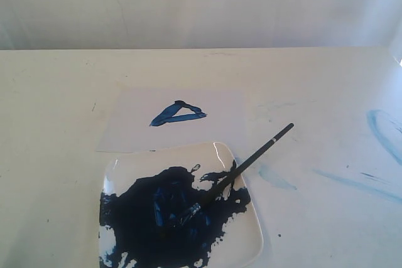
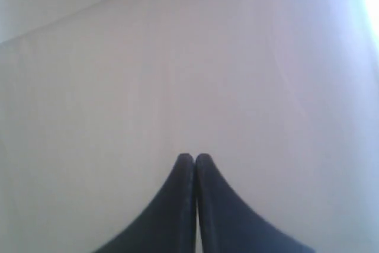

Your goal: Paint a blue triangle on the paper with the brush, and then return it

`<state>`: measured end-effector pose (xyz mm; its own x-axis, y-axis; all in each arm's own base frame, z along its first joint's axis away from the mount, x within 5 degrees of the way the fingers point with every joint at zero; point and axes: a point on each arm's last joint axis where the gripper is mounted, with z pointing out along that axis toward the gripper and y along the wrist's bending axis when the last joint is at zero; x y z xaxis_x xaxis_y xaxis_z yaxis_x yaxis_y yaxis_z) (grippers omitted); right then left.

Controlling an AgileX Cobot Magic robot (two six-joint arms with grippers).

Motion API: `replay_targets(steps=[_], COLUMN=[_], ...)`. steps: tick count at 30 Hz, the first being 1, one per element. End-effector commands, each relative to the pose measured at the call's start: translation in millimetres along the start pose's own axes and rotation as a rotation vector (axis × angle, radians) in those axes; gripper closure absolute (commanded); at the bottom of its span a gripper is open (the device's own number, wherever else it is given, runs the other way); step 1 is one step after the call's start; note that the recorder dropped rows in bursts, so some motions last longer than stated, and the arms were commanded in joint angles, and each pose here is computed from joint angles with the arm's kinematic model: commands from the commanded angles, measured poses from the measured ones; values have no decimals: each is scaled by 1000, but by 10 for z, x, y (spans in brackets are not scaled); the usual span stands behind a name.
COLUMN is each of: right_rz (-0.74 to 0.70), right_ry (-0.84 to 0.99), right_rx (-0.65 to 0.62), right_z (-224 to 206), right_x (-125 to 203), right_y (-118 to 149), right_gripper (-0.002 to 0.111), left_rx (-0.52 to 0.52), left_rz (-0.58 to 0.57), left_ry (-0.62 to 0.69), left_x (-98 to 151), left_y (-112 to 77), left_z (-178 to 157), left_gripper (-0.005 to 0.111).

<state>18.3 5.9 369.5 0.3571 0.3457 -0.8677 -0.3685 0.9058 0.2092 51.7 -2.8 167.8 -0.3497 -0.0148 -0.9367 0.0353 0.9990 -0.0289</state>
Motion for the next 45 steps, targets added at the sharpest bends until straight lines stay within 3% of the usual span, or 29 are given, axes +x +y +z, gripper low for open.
replay_targets(steps=[1, 6, 9, 12, 14, 16, 18, 23, 28, 45], right_rz=[177, 896, 1010, 851, 481, -165, -418, -291, -294, -248], right_ry=[-54, -80, -92, -61, 35, 243, 402, 506, 652, 684], right_rx=[40, -94, -76, 28, 111, 137, 114, 125, 136, 150], right_z=[-91, -117, -107, -98, -105, -144, -219, -404, -502, -522], right_x=[-32, -87, -41, 176, 402, 777, 1110, 1529, 1720, 1746], right_y=[10, 97, 58, -50, -129, -243, -333, -414, -460, -461], right_gripper=[108, 108, 108, 108, 108, 108, 108, 108, 108, 108], left_rx=[8, 8, 8, 8, 8, 8, 8, 8, 8, 8], left_rz=[-12, -12, -12, -12, -12, -12, -12, -12, -12, -12], left_ry=[2, 2, 2, 2, 2, 2, 2, 2, 4, 4], left_x=[10, 10, 10, 10, 10, 10, 10, 10, 12, 12], left_y=[-5, -5, -5, -5, -5, -5, -5, -5, -5, -5], left_z=[4, 4, 4, 4, 4, 4, 4, 4, 4, 4], left_gripper=[107, 107, 107, 107, 107, 107, 107, 107, 107, 107])
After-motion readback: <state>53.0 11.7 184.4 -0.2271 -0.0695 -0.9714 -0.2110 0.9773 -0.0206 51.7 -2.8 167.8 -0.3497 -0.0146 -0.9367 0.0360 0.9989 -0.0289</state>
